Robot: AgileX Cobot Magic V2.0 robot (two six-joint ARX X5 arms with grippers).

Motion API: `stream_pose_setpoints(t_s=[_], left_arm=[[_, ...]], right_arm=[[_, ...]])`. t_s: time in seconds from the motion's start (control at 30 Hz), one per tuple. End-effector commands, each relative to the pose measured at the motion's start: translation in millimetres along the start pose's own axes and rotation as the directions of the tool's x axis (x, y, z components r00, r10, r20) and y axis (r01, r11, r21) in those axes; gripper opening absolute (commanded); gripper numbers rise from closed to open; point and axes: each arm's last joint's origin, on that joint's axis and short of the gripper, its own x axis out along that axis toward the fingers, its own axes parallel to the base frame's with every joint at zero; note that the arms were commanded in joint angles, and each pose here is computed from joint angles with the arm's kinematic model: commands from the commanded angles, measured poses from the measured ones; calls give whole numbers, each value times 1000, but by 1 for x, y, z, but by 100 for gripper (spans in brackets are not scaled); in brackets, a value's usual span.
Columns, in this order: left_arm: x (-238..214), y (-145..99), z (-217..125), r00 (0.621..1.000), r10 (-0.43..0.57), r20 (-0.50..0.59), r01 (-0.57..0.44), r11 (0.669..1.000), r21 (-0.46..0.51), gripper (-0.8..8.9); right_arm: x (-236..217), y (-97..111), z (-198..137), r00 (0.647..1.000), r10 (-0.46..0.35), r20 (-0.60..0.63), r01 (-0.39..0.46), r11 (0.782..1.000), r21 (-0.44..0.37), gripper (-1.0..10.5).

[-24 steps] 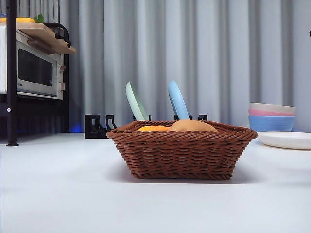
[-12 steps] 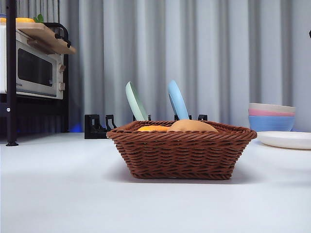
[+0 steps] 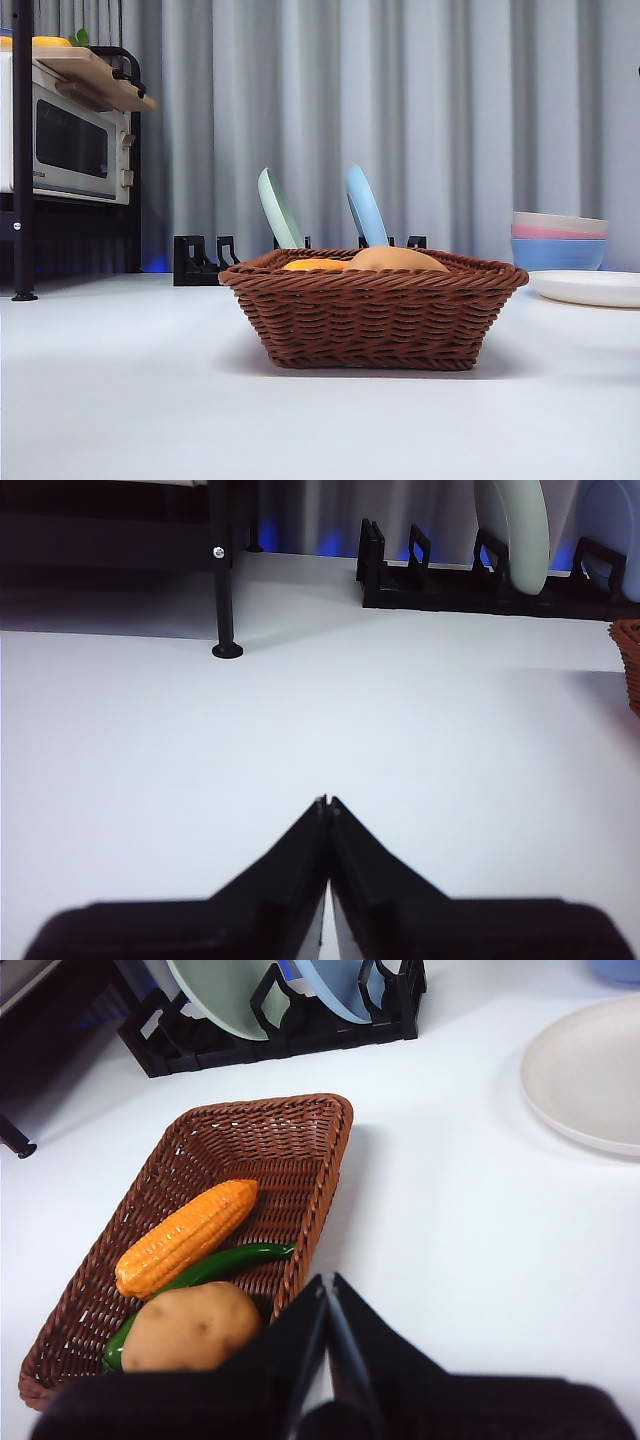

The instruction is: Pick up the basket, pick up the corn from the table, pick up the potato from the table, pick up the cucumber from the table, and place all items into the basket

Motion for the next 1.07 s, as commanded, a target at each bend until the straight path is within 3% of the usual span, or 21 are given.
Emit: stream_pose_setpoints(t_s=[0.03, 0.67, 0.8, 0.87, 0.97, 1.07], left_arm=[[2, 1, -5, 1000, 1, -7, -1, 1000, 4, -4], [2, 1, -5, 1000, 2, -7, -2, 1000, 4, -3], [2, 1, -5, 1000, 2, -7, -2, 1000, 4, -3], [2, 1, -5, 1000, 2, -6, -2, 1000, 4, -4], [2, 1, -5, 1000, 2, -6, -2, 1000, 4, -3], [2, 1, -5, 1000, 2, -6, -2, 1000, 4, -3]], right_arm=[[0, 0, -1, 1000, -4, 2, 4, 1000, 9, 2], [0, 0, 0, 1000, -7, 3, 7, 1000, 8, 1], [-7, -4, 1, 989, -128, 69, 134, 986, -95, 1], [-17, -5, 0, 974, -192, 116, 204, 975, -94, 1], [-24, -8, -6, 962, -183, 204, 209, 971, -113, 1], [-23, -16, -20, 927, -190, 323, 232, 968, -98, 1]])
